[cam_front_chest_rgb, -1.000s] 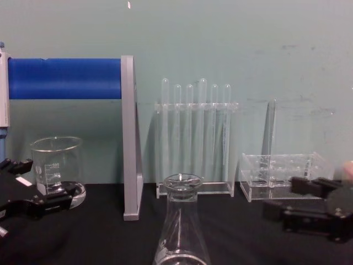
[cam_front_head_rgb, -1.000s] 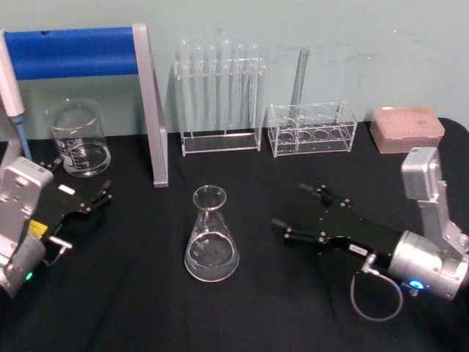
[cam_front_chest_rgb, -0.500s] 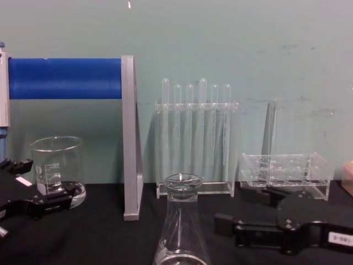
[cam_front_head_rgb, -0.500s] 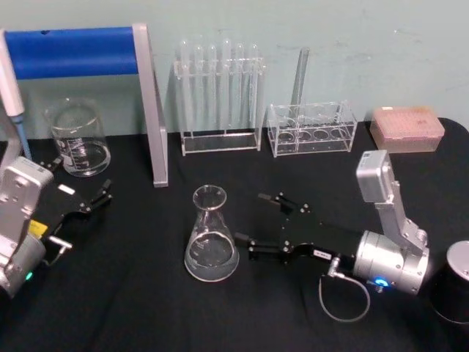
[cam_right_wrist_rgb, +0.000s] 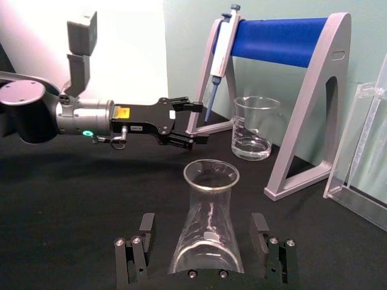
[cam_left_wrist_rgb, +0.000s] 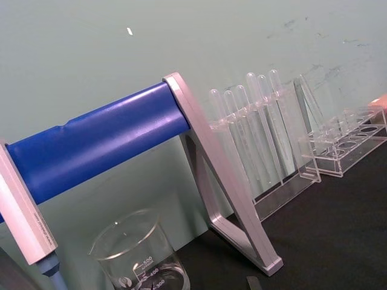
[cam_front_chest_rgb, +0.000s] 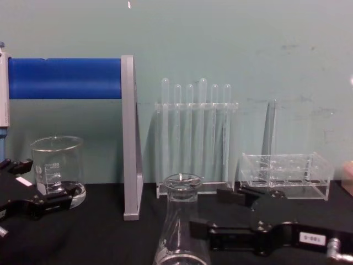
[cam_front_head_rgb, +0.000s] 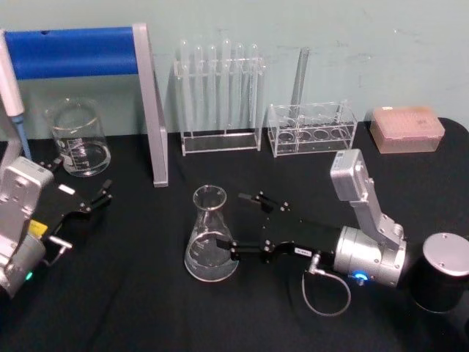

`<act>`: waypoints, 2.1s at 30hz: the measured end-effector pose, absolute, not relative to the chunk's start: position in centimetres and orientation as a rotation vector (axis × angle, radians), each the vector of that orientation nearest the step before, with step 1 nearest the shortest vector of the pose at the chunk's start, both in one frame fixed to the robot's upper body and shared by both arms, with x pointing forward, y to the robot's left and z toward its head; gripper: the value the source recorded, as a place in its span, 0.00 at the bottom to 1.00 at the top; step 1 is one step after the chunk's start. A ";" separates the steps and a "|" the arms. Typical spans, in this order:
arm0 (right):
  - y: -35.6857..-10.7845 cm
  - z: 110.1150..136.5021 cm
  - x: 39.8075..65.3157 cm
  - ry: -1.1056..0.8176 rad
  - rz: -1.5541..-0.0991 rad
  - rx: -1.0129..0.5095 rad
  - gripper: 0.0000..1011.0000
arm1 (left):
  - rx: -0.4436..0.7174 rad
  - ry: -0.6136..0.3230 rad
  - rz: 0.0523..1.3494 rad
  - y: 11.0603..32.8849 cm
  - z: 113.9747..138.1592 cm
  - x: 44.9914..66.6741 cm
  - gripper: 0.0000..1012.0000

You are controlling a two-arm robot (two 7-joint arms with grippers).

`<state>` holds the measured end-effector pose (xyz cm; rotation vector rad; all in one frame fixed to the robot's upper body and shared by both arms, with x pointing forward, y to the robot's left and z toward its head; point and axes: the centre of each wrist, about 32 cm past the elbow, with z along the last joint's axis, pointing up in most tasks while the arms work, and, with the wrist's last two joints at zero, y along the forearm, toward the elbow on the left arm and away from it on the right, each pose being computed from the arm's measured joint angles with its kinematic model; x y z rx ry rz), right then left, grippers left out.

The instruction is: Grasp the erlenmeyer flask with one hand, shake it three times, then place it back.

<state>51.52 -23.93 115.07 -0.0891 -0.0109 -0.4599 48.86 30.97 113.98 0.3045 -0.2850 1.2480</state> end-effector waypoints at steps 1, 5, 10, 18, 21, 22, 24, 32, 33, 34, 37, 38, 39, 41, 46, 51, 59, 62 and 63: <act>-23.7 115.0 51.7 -0.015 -0.463 -0.091 0.99 | 0.305 -0.285 1.248 31.0 114.0 48.9 0.99; -23.3 114.8 52.4 -0.023 -0.467 -0.090 0.99 | 0.305 -0.285 1.248 31.0 114.0 48.9 0.99; -22.7 114.7 53.3 -0.023 -0.461 -0.087 0.99 | 0.305 -0.285 1.248 31.0 114.0 48.9 0.99; -21.9 114.6 54.4 -0.022 -0.437 -0.080 0.99 | 0.305 -0.285 1.248 31.0 114.0 48.9 0.99; -21.6 114.6 54.7 -0.021 -0.429 -0.077 0.99 | 0.304 -0.285 1.248 31.0 114.0 48.9 0.99; -21.6 114.6 54.8 -0.021 -0.427 -0.077 0.99 | 0.304 -0.285 1.248 31.0 114.0 48.9 0.99; -21.4 114.6 55.1 -0.021 -0.424 -0.074 0.99 | 0.305 -0.285 1.248 31.0 114.0 48.9 0.99; -21.1 114.6 55.6 -0.019 -0.414 -0.065 0.99 | 0.304 -0.285 1.248 31.0 114.0 48.9 0.99; -21.0 114.6 55.7 -0.018 -0.411 -0.064 0.99 | 0.305 -0.285 1.248 31.0 114.0 48.9 0.99; -21.0 114.6 55.7 -0.018 -0.410 -0.063 0.99 | 0.305 -0.285 1.248 31.0 114.0 48.9 0.99; -20.9 114.6 55.8 -0.016 -0.403 -0.062 0.99 | 0.304 -0.285 1.248 31.0 114.0 48.9 0.99; -20.9 114.6 55.8 -0.015 -0.401 -0.061 0.99 | 0.305 -0.285 1.248 31.0 114.0 48.9 0.99; -20.9 114.6 55.8 -0.015 -0.401 -0.061 0.99 | 0.304 -0.285 1.248 31.0 114.0 48.9 0.99; -20.8 114.6 55.7 -0.018 -0.399 -0.060 0.99 | 0.304 -0.285 1.248 31.0 114.0 48.9 0.99; -20.8 114.6 55.7 -0.020 -0.397 -0.059 0.99 | 0.304 -0.285 1.248 31.0 114.0 48.9 0.99; -20.8 114.6 55.7 -0.019 -0.397 -0.059 0.99 | 0.304 -0.285 1.248 31.0 114.0 48.9 0.99; -20.9 114.6 55.7 -0.018 -0.398 -0.059 0.85 | 0.304 -0.285 1.248 31.0 114.0 48.9 0.99; -20.9 114.6 55.7 -0.018 -0.398 -0.059 0.75 | 0.304 -0.285 1.248 31.0 114.0 48.9 0.99; -20.9 114.6 55.7 -0.017 -0.399 -0.059 0.73 | 0.305 -0.285 1.248 31.0 114.0 48.9 0.99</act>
